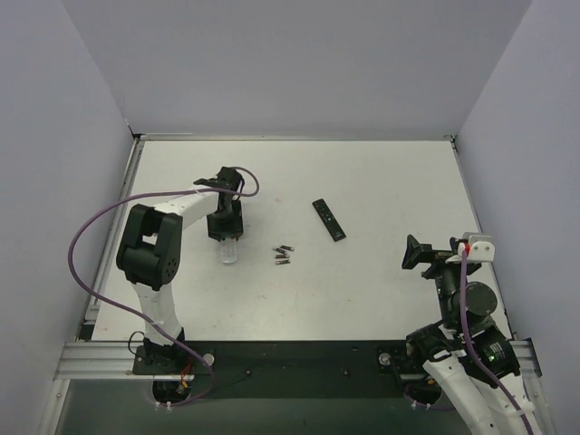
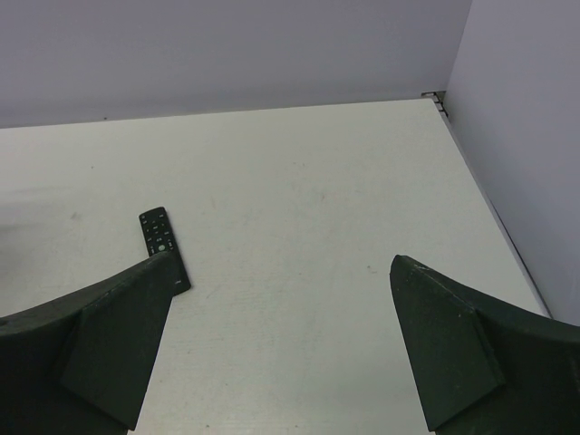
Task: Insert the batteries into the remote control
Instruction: Pick up the remote control from the center of the board, then adjust the remote control.
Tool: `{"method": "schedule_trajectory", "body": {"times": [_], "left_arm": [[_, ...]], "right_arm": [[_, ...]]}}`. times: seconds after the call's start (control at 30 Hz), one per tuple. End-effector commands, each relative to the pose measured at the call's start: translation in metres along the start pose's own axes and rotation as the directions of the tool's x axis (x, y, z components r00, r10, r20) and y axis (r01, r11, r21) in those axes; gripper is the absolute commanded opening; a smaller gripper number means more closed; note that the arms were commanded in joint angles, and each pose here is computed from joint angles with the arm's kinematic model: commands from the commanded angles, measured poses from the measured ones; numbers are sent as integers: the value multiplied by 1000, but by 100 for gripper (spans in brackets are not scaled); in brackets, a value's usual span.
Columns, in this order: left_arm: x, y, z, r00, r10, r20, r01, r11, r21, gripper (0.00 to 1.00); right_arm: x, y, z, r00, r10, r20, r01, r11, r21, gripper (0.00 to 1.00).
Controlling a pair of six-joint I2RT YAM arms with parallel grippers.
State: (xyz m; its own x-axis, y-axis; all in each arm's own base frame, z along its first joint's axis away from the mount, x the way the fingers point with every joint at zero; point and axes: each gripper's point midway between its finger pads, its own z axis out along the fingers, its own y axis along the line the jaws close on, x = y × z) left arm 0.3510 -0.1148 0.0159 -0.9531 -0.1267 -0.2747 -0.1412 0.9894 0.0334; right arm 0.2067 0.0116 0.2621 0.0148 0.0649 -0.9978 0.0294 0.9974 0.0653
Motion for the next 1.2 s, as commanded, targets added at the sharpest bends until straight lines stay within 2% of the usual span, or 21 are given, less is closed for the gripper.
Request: {"method": "schedule_trajectory", "body": {"times": [0.0,0.03,0.13,0.17,0.23,0.27,0.3,0.37,0.47,0.5,0.57,0.63,0.7,0.73,0.8,0.83,0.87,0.9,0.93,1.03,1.17], "left_arm": [[-6,-13,-8,999,-9,47,5,996,85,47],[-9,-17,-11,998,-15,63,7,993,117,39],[-16,-30,-28,992,-37,117,11,976,218,28],[-11,-30,-28,992,-40,120,11,972,234,22],[-19,-46,-50,981,-72,180,6,938,346,17],[-20,-51,-56,977,-84,195,2,924,383,9],[-15,-52,-64,973,-98,210,1,909,418,5],[-23,-67,-83,955,-146,260,-13,851,525,0],[-19,-79,-109,931,-199,306,-49,763,645,0],[-20,-81,-125,917,-219,334,-73,731,678,0],[-14,-90,-139,904,-260,340,-98,647,756,0],[-4,-99,-163,891,-297,342,-146,527,837,0],[1,-100,-182,879,-331,343,-174,447,878,0],[2,-105,-201,871,-357,337,-202,365,909,0],[14,-103,-207,873,-374,313,-204,302,931,0],[15,-105,-227,862,-395,317,-245,223,943,0],[24,-104,-224,869,-396,297,-236,196,952,0],[26,-104,-244,849,-412,331,-304,131,944,0],[30,-103,-250,856,-421,299,-289,89,953,0],[42,-98,-271,845,-445,298,-338,-12,941,0],[54,-90,-290,829,-470,304,-387,-90,918,0]], "right_arm": [[-8,12,4,999,29,-26,-31,999,-42,100],[-12,15,4,999,35,-28,-37,998,-54,100],[-10,32,7,997,40,-73,-49,991,-125,100],[-13,44,6,996,37,-82,-53,980,-194,100],[-8,59,9,992,20,-123,-51,966,-255,100],[-11,70,7,991,20,-134,-61,949,-309,100],[-5,75,11,986,8,-166,-62,945,-321,100],[-2,92,10,979,7,-202,-88,914,-395,100],[1,125,5,965,-14,-262,-133,835,-534,100],[3,141,0,956,-32,-291,-159,779,-607,100],[1,155,-2,945,-14,-326,-211,734,-645,100],[6,172,-3,927,-24,-375,-262,675,-690,100],[10,185,1,914,-19,-405,-299,643,-705,100],[13,192,-1,910,-27,-414,-312,615,-724,100],[13,207,-2,913,-30,-407,-318,573,-755,100],[18,211,-2,913,-42,-406,-314,562,-765,100],[14,218,-1,928,-38,-371,-293,542,-788,100],[17,226,-6,941,-66,-332,-254,508,-823,100],[11,233,-4,961,-61,-270,-209,484,-850,100],[20,249,-9,981,-89,-173,-121,418,-900,100],[25,266,-15,976,-105,-191,-146,335,-931,99]]}}
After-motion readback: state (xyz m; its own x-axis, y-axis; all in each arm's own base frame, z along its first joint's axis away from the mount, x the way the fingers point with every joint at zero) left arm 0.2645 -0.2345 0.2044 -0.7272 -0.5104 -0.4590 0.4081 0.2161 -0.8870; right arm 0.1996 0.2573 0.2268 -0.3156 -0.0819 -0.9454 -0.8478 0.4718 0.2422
